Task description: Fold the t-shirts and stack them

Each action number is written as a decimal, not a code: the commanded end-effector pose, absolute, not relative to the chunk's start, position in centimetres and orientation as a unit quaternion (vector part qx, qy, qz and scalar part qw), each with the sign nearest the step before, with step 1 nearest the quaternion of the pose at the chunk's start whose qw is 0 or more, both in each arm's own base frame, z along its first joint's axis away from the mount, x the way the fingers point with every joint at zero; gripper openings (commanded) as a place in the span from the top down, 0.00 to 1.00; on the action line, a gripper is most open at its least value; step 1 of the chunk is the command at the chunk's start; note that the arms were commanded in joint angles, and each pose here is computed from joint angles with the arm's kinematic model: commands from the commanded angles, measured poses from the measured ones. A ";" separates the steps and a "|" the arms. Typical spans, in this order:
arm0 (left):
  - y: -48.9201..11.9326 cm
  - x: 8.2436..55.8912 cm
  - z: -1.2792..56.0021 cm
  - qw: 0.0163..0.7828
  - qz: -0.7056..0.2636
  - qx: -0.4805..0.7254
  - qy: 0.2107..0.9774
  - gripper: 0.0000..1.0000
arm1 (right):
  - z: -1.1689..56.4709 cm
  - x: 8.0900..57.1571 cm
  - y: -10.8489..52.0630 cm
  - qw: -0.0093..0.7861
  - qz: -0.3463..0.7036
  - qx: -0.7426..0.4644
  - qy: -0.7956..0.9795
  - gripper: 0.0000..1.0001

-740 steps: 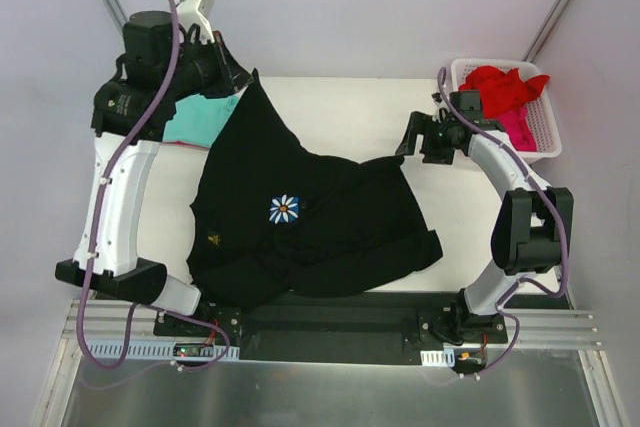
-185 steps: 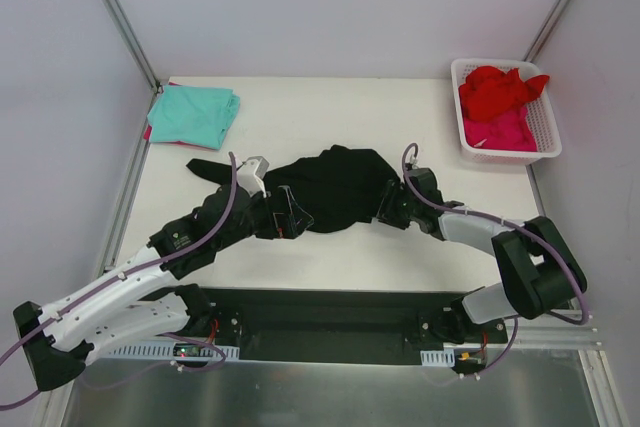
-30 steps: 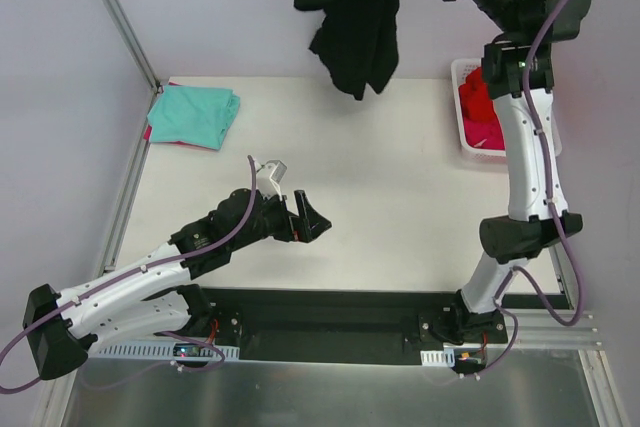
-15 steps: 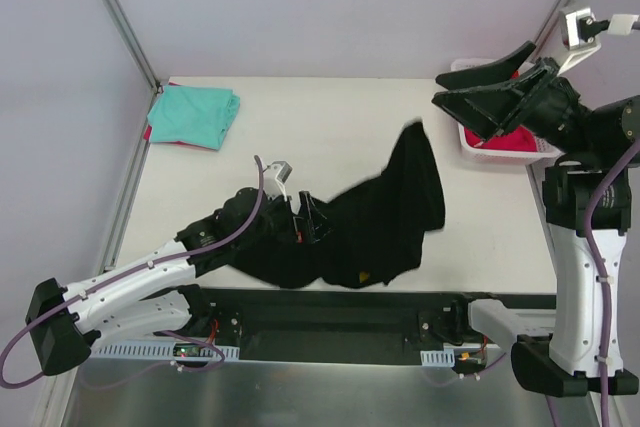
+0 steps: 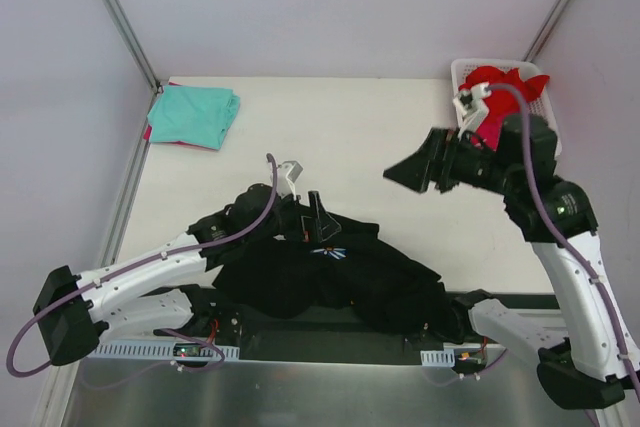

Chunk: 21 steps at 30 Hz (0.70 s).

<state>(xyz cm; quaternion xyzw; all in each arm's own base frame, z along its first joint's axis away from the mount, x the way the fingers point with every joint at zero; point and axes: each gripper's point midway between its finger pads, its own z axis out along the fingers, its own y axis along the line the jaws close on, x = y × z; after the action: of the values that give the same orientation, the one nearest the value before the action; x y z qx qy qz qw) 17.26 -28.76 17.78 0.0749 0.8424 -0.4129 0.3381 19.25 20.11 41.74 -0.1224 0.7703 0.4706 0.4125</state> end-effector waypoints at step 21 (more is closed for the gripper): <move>-27.0 9.5 6.8 0.056 -0.235 0.178 0.954 0.01 | 25.4 13.6 11.7 0.343 0.246 -0.053 0.905 0.13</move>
<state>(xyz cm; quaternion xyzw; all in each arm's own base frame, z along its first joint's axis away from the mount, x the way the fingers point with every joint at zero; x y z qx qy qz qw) 11.33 -29.08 8.32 0.1567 0.9344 -0.3043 0.0986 13.42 12.02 25.05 -0.0605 0.9076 0.2526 0.3300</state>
